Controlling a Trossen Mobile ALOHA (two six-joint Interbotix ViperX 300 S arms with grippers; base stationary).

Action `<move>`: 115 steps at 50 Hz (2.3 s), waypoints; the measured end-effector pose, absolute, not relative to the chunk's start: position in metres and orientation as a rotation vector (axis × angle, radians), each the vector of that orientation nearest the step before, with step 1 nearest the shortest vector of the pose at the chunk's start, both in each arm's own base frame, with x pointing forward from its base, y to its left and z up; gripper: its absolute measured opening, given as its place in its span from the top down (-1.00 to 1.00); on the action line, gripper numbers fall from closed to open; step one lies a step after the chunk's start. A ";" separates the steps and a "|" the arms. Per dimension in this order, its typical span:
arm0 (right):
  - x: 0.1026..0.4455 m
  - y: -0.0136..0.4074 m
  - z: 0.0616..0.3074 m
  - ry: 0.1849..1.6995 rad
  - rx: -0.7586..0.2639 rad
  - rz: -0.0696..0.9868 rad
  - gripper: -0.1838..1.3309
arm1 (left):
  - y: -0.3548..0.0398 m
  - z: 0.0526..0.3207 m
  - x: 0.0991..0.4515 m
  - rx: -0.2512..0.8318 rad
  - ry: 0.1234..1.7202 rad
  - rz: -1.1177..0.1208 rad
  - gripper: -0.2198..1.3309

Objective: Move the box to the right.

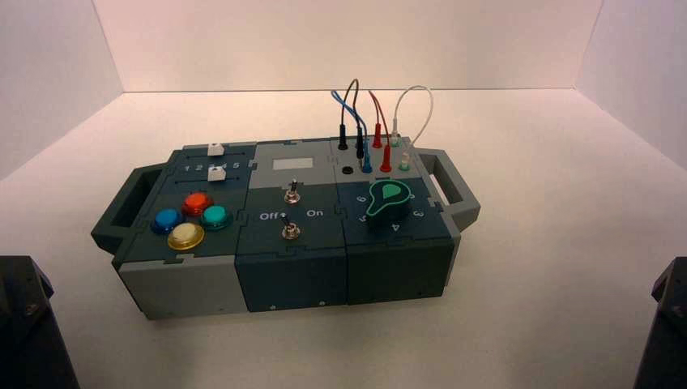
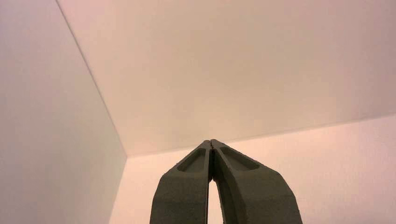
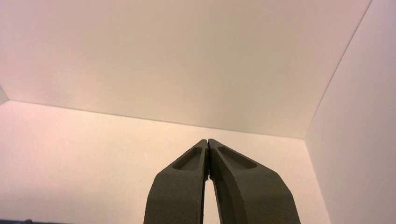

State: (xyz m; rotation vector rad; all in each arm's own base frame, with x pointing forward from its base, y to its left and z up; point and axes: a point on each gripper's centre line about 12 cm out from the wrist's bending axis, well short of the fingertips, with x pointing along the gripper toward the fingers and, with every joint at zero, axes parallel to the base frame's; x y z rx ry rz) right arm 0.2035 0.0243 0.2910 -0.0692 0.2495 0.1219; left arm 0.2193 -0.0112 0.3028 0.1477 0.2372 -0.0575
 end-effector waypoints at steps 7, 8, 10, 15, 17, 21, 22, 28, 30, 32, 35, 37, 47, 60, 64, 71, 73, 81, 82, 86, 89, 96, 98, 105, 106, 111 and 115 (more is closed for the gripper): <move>0.205 0.024 0.289 0.262 -0.070 0.122 0.95 | -0.009 0.296 0.221 0.150 0.362 -0.045 0.93; 0.205 0.024 0.288 0.265 -0.070 0.122 0.95 | -0.009 0.296 0.221 0.150 0.377 -0.044 0.93; 0.205 0.024 0.288 0.269 -0.069 0.122 0.95 | -0.008 0.293 0.222 0.151 0.419 -0.040 0.93; 0.207 0.025 0.285 0.286 -0.070 0.122 0.95 | -0.007 0.282 0.225 0.149 0.532 -0.031 0.93; 0.208 0.025 0.283 0.297 -0.071 0.122 0.95 | -0.007 0.277 0.225 0.145 0.579 -0.029 0.93; 0.210 0.025 0.281 0.312 -0.072 0.122 0.95 | -0.006 0.265 0.226 0.147 0.666 -0.024 0.93; 0.211 0.025 0.281 0.316 -0.070 0.122 0.95 | -0.006 0.257 0.226 0.147 0.728 -0.021 0.93; 0.212 0.025 0.280 0.328 -0.069 0.122 0.95 | -0.005 0.240 0.226 0.149 0.850 -0.016 0.93; 0.213 0.025 0.279 0.332 -0.070 0.122 0.95 | -0.005 0.231 0.225 0.153 0.917 -0.016 0.93; 0.213 0.025 0.279 0.334 -0.070 0.122 0.95 | -0.005 0.227 0.225 0.155 0.944 -0.016 0.93; 0.213 0.025 0.278 0.340 -0.069 0.122 0.95 | -0.005 0.218 0.223 0.163 1.022 -0.016 0.93; 0.214 0.025 0.280 0.337 -0.069 0.122 0.95 | -0.005 0.213 0.223 0.167 1.052 -0.016 0.93; 0.214 0.025 0.280 0.345 -0.067 0.122 0.95 | -0.007 0.189 0.225 0.188 1.198 -0.029 0.93; 0.213 0.025 0.281 0.347 -0.064 0.121 0.95 | -0.022 0.141 0.232 0.245 1.409 -0.086 0.93; 0.212 0.025 0.281 0.348 -0.065 0.121 0.95 | -0.023 0.135 0.234 0.254 1.442 -0.089 0.93; 0.213 0.025 0.285 0.337 -0.064 0.121 0.95 | -0.024 0.126 0.234 0.266 1.505 -0.092 0.93; 0.213 0.025 0.285 0.337 -0.064 0.121 0.95 | -0.024 0.124 0.234 0.270 1.520 -0.093 0.93; 0.213 0.025 0.285 0.336 -0.064 0.121 0.95 | -0.025 0.113 0.231 0.284 1.586 -0.097 0.93; 0.213 0.025 0.285 0.336 -0.064 0.121 0.95 | -0.025 0.112 0.230 0.285 1.593 -0.098 0.93; 0.213 0.025 0.285 0.336 -0.064 0.121 0.95 | -0.027 0.109 0.229 0.296 1.618 -0.105 0.93; 0.213 0.025 0.285 0.337 -0.064 0.121 0.95 | -0.030 0.107 0.227 0.309 1.634 -0.113 0.93; 0.213 0.025 0.285 0.336 -0.064 0.121 0.95 | -0.035 0.104 0.224 0.333 1.660 -0.129 0.93; 0.213 0.025 0.285 0.337 -0.064 0.121 0.95 | -0.037 0.102 0.223 0.343 1.675 -0.135 0.93; 0.213 0.025 0.285 0.339 -0.064 0.121 0.95 | -0.039 0.096 0.217 0.372 1.742 -0.146 0.93; 0.213 0.025 0.286 0.337 -0.064 0.121 0.95 | -0.039 0.094 0.216 0.377 1.755 -0.148 0.93; 0.213 0.025 0.286 0.336 -0.064 0.121 0.95 | -0.039 0.088 0.214 0.384 1.789 -0.147 0.93; 0.213 0.025 0.286 0.336 -0.065 0.121 0.95 | -0.040 0.083 0.213 0.393 1.814 -0.150 0.93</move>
